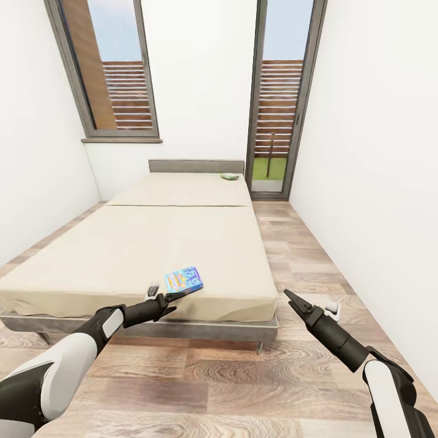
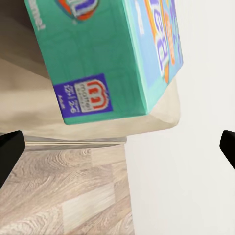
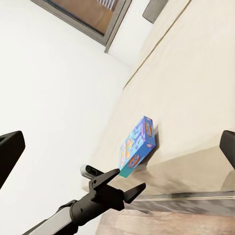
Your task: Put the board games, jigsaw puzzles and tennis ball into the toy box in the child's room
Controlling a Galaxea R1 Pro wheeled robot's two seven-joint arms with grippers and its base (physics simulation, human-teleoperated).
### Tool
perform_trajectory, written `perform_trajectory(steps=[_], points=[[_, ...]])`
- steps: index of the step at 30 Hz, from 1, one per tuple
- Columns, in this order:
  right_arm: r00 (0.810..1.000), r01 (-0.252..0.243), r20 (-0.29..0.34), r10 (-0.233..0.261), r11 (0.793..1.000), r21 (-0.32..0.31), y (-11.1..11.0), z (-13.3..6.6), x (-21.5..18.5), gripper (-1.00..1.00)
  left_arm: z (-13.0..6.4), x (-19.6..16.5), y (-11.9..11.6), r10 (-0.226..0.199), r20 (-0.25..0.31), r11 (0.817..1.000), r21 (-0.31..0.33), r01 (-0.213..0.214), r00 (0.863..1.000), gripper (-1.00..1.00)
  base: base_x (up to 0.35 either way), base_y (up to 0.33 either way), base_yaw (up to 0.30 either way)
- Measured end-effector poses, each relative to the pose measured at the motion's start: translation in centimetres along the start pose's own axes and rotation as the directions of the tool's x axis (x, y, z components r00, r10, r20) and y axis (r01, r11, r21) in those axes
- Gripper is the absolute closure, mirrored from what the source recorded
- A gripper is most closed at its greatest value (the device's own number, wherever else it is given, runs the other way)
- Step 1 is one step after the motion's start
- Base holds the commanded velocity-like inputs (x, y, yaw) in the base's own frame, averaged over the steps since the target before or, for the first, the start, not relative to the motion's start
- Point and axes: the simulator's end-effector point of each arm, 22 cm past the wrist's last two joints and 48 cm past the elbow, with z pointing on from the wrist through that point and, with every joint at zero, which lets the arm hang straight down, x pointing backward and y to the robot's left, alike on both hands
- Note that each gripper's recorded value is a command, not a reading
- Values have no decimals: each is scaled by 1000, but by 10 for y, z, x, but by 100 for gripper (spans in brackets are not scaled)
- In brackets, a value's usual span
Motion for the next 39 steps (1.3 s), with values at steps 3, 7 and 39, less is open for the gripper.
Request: perform_trajectory(steps=[3,7,39], points=[[1000,0,0,0,1000,0,0,0,0,-100,0,0,0,0,0,1000,0,0,1000,-100,0,0,0],[1000,0,0,0,1000,0,0,0,0,-100,-1,0,0,0,0,1000,-1,0,1000,-100,0,0,0],[999,27,19,-26,999,-31,22,-3,-9,-100,-9,-11,-25,34,21,999,20,-35,999,-100,0,0,0]])
